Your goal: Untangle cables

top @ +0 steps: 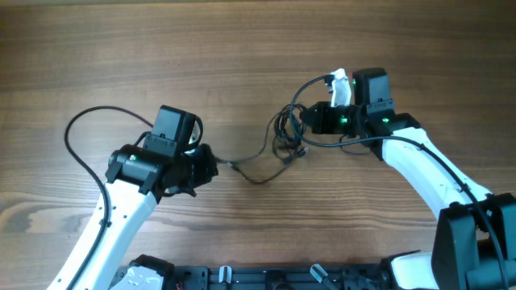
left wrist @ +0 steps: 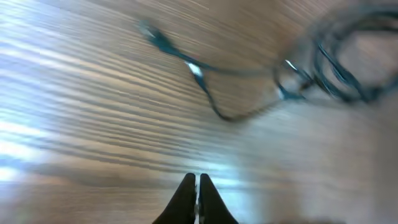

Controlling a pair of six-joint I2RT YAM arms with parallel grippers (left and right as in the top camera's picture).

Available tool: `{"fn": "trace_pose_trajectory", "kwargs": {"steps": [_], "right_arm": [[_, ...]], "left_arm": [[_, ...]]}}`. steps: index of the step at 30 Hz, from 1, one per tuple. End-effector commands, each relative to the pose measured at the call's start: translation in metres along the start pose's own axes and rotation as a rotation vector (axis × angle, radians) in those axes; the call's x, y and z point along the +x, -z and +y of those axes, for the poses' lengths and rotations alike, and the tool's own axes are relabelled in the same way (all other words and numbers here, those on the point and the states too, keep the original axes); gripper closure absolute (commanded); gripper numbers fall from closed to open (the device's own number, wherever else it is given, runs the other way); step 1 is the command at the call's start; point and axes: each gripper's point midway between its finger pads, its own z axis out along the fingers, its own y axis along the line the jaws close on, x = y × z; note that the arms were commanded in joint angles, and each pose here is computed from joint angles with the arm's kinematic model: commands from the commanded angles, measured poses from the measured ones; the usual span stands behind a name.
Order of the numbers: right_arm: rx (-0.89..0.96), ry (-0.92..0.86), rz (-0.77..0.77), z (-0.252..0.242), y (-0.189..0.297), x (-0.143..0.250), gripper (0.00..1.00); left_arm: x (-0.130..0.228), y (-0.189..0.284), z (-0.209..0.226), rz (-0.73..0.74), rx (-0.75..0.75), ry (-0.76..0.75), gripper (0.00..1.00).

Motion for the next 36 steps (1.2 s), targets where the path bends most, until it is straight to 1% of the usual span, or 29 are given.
{"fn": "trace_pose_trajectory", "kwargs": {"steps": [1, 4, 8, 10, 13, 17, 20, 23, 25, 26, 27, 28, 29, 30, 31, 32, 33, 34, 36], "right_arm": [[-0.170, 0.090, 0.043, 0.032, 0.004, 0.009, 0.96], [-0.254, 0.123, 0.064, 0.045, 0.007, 0.014, 0.96], [-0.339, 0.125, 0.089, 0.059, 0.012, 0.019, 0.96], [-0.419, 0.147, 0.105, 0.071, 0.017, 0.023, 0.96], [-0.487, 0.178, 0.113, 0.081, 0.022, 0.025, 0.96], [-0.466, 0.195, 0.103, 0.078, 0.021, 0.024, 0.96], [-0.395, 0.189, 0.091, 0.067, 0.015, 0.022, 0.96], [-0.391, 0.194, 0.086, 0.067, 0.015, 0.021, 0.96], [-0.395, 0.199, 0.081, 0.068, 0.015, 0.019, 0.96], [-0.407, 0.200, 0.084, 0.070, 0.016, 0.020, 0.96], [-0.442, 0.205, 0.092, 0.076, 0.018, 0.022, 0.96], [-0.473, 0.213, 0.098, 0.081, 0.020, 0.024, 0.96], [-0.496, 0.220, 0.101, 0.086, 0.021, 0.024, 0.96], [-0.513, 0.228, 0.103, 0.089, 0.022, 0.025, 0.96], [-0.519, 0.233, 0.105, 0.092, 0.021, 0.026, 0.96], [-0.523, 0.237, 0.109, 0.094, 0.021, 0.027, 0.96], [-0.525, 0.239, 0.112, 0.095, 0.020, 0.028, 0.96], [-0.534, 0.248, 0.125, 0.100, 0.018, 0.033, 0.96], [-0.539, 0.253, 0.130, 0.102, 0.017, 0.034, 0.96]], "left_arm": [[-0.024, 0.006, 0.034, -0.167, -0.179, 0.198, 0.96], [-0.028, 0.009, 0.044, -0.212, -0.228, 0.244, 0.96], [-0.029, 0.009, 0.044, -0.212, -0.227, 0.244, 0.96], [-0.029, 0.009, 0.044, -0.213, -0.227, 0.243, 0.96], [-0.032, 0.011, 0.046, -0.235, -0.241, 0.241, 0.96], [-0.042, 0.018, 0.050, -0.302, -0.257, 0.230, 0.96], [-0.048, 0.028, 0.042, -0.341, -0.215, 0.152, 0.96], [-0.049, 0.044, 0.036, -0.387, -0.175, 0.075, 0.96], [-0.047, 0.053, 0.030, -0.406, -0.123, 0.066, 0.96], [-0.044, 0.053, 0.023, -0.391, -0.080, 0.061, 0.91], [-0.038, 0.051, 0.006, -0.346, 0.011, 0.047, 0.75], [-0.034, 0.049, -0.005, -0.310, 0.069, 0.037, 0.58], [-0.030, 0.046, -0.016, -0.273, 0.121, 0.027, 0.50], [-0.026, 0.044, -0.025, -0.238, 0.166, 0.019, 0.51], [-0.023, 0.039, -0.036, -0.191, 0.212, 0.019, 0.59], [-0.020, 0.035, -0.041, -0.158, 0.231, 0.022, 0.64], [-0.019, 0.030, -0.044, -0.129, 0.241, 0.022, 0.65], [-0.019, 0.008, -0.040, -0.064, 0.192, 0.063, 0.63], [-0.019, -0.008, -0.036, -0.016, 0.154, 0.108, 0.63]]}}
